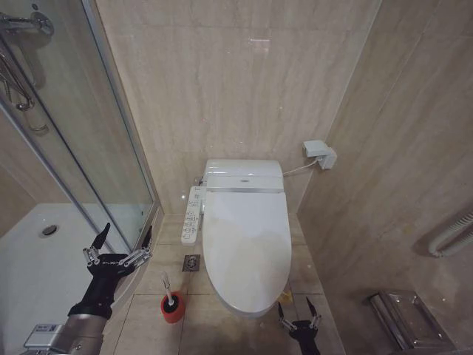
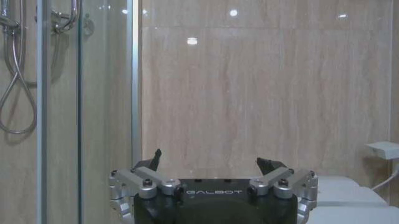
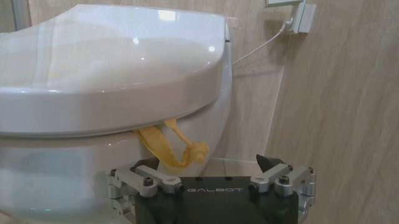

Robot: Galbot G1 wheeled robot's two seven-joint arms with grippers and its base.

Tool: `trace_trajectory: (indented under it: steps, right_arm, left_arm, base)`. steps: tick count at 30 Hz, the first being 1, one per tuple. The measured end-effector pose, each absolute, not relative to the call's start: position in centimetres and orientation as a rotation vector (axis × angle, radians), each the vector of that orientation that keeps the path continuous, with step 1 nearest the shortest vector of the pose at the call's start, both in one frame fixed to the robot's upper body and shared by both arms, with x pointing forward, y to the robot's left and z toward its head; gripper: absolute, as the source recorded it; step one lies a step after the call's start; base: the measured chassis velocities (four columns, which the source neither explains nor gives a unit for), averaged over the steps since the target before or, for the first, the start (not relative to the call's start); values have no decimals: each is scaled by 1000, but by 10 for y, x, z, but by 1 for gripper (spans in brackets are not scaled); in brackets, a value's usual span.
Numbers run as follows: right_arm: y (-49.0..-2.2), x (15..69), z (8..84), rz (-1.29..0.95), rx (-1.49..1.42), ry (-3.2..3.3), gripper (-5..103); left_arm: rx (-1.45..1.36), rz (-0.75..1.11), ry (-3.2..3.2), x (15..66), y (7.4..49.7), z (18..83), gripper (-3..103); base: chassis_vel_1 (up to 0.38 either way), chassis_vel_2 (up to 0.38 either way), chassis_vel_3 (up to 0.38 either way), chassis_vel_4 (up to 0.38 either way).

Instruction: Open the toilet lid, clean the toilet bowl with a toilet brush, close the toilet lid, and flush.

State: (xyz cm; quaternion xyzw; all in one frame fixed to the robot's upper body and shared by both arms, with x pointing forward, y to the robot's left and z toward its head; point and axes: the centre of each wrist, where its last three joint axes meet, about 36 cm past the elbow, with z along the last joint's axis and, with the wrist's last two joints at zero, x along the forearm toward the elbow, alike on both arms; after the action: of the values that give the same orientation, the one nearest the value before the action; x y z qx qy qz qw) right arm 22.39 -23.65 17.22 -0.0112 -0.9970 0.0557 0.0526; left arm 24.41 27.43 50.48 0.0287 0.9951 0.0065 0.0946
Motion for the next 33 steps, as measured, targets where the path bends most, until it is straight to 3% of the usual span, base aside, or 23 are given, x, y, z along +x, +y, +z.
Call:
trace_trajectory:
  steps: [11, 12, 20, 21, 33]
  right_arm:
    - [-228, 227, 170, 144, -28, -3049, 100]
    - [-228, 225, 170, 142, -17, -3053, 84]
    - [-227, 223, 168, 134, 5, -3069, 84]
    - [-226, 224, 168, 133, 6, -3070, 93]
    - [-221, 228, 166, 132, 24, -3084, 93]
  left_arm:
    - [85, 19, 2951, 244, 274, 505, 100]
    - [85, 19, 2951, 244, 274, 505, 100]
    - [85, 19, 2951, 244, 274, 505, 100]
    - [85, 19, 2951, 244, 274, 505, 100]
    - [85, 19, 2951, 244, 274, 505, 100]
  base:
    - [0, 0, 0, 0]
    - [0, 0, 0, 0]
    - [0, 0, 0, 0]
    - [0, 0, 0, 0]
    - [0, 0, 0, 0]
